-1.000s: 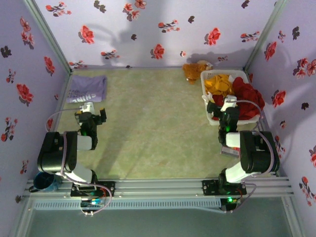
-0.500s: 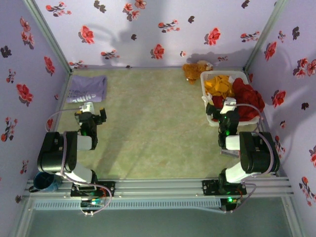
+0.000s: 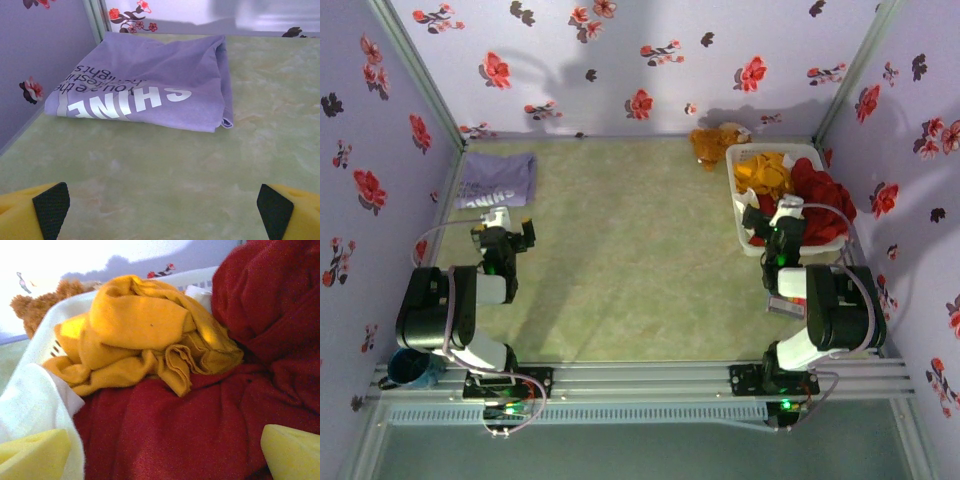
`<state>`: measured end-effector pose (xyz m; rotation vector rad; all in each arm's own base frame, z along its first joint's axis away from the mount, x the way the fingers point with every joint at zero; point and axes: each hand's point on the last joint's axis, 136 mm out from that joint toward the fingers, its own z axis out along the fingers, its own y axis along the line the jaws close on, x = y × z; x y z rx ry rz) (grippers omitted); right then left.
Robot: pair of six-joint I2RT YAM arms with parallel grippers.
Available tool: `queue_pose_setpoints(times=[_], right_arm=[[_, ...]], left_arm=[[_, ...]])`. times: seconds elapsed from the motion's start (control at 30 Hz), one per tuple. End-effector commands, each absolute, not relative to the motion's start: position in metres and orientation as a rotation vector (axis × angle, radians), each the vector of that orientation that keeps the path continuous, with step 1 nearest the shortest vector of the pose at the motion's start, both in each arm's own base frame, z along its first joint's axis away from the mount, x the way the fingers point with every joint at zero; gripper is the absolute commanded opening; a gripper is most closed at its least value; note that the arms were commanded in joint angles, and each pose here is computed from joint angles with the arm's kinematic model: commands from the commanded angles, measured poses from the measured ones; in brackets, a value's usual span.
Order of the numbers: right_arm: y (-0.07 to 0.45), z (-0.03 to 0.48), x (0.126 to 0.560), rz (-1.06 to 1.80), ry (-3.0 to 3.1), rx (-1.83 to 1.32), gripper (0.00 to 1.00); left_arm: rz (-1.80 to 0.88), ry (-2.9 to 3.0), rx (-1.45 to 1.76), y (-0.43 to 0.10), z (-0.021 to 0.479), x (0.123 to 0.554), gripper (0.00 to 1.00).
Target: Fold and stack the t-shirts
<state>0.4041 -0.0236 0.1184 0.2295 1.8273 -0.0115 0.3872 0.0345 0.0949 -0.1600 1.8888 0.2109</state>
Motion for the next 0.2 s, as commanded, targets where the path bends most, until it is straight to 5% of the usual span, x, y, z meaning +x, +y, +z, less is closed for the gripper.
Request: queue_pose_setpoints(times=[0.0, 0.17], right_arm=[[-0.0217, 0.0837, 0.3973, -0.05, 1.969, 0.206, 0.99], [-0.0213, 0.0849, 0.3957, -0.047, 1.961, 0.202, 0.99]], left_arm=[[0.219, 1.862, -0.183, 0.0364, 0.1, 0.3886, 0.99], [0.22, 1.86, -0.186, 0.0369, 0.1, 0.3878, 0.99]])
